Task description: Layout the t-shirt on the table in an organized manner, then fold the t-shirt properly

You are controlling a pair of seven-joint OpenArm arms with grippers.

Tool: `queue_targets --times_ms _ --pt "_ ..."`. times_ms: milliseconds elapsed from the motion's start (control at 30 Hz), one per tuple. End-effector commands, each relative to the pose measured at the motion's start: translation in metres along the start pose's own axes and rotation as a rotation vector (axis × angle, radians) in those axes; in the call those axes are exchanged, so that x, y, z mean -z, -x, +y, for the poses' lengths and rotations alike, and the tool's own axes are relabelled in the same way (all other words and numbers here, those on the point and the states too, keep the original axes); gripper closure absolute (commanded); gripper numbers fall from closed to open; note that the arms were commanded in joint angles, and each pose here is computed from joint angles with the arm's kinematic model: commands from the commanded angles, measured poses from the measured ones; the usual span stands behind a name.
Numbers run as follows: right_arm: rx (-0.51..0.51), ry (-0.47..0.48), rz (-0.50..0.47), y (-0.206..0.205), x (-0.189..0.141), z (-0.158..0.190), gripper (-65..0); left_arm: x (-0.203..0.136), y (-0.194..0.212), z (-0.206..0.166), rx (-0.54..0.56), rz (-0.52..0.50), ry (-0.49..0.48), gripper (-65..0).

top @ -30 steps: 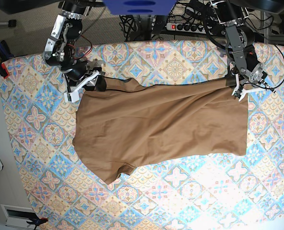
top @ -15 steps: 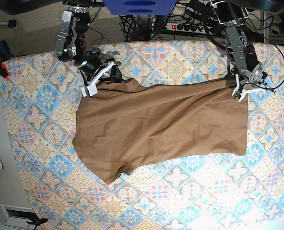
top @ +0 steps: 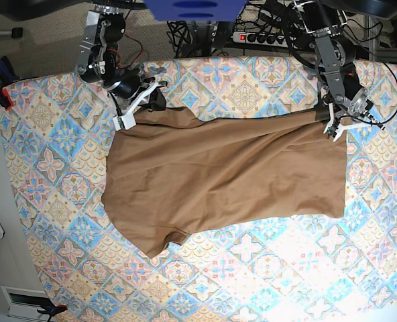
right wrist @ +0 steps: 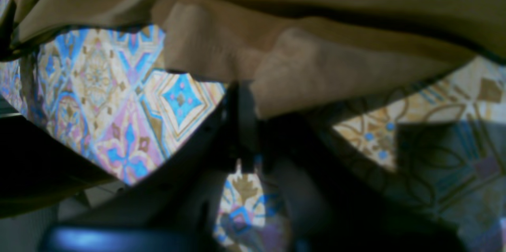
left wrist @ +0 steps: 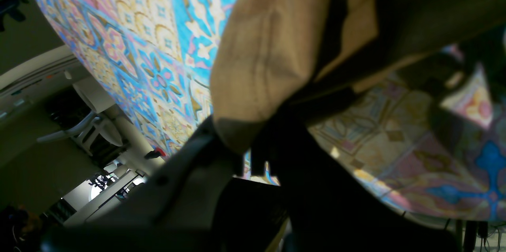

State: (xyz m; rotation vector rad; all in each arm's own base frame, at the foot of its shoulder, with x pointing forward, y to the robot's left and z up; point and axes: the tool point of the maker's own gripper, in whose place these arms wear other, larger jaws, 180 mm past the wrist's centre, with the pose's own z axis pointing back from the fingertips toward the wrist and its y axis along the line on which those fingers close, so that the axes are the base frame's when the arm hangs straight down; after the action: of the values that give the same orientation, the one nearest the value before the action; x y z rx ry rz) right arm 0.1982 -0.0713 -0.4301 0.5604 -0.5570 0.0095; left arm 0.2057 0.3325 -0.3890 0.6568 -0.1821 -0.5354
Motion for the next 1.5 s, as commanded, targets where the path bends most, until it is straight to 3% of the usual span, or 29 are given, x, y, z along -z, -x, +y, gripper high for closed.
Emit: queue_targets --times_ms 0,67,133,333,700,867,1000,1367,1467 --pt "-0.009 0.031 0.039 0.008 -0.002 -0.005 -14.3 -0.003 0.000 0.014 -0.010 0.002 -0.043 0.0" --pt "-0.009 0.030 0.038 0.008 -0.002 -0.005 -22.1 -0.003 0.000 0.014 -0.010 0.002 -0.043 0.0" --pt "-0.010 0.028 0.040 0.008 -0.001 -0.004 -25.1 -0.003 0.000 0.014 -0.010 0.002 -0.043 0.0" --pt "-0.007 0.024 0.030 0.005 0.000 -0.004 -22.9 -0.003 0.001 0.015 -0.008 0.004 -0.046 0.0" --pt "0.144 0.007 0.209 0.075 0.023 -0.018 -22.9 -0.003 0.001 0.016 -0.007 0.004 -0.048 0.0" --pt "0.144 0.038 0.105 0.029 0.024 -0.039 -22.9 -0.003 0.000 0.017 -0.006 0.003 -0.050 0.0" --pt "0.109 0.032 0.065 0.022 0.012 -0.054 -22.9 -0.004 -0.001 0.017 -0.004 0.000 -0.050 0.0" --pt "0.097 0.071 0.093 0.025 0.001 -0.069 -22.8 -0.004 -0.001 0.017 -0.005 -0.001 -0.050 0.0" --pt "0.098 0.107 0.146 0.050 -0.007 -0.074 -22.8 -0.004 -0.001 0.017 -0.005 -0.001 -0.050 0.0"
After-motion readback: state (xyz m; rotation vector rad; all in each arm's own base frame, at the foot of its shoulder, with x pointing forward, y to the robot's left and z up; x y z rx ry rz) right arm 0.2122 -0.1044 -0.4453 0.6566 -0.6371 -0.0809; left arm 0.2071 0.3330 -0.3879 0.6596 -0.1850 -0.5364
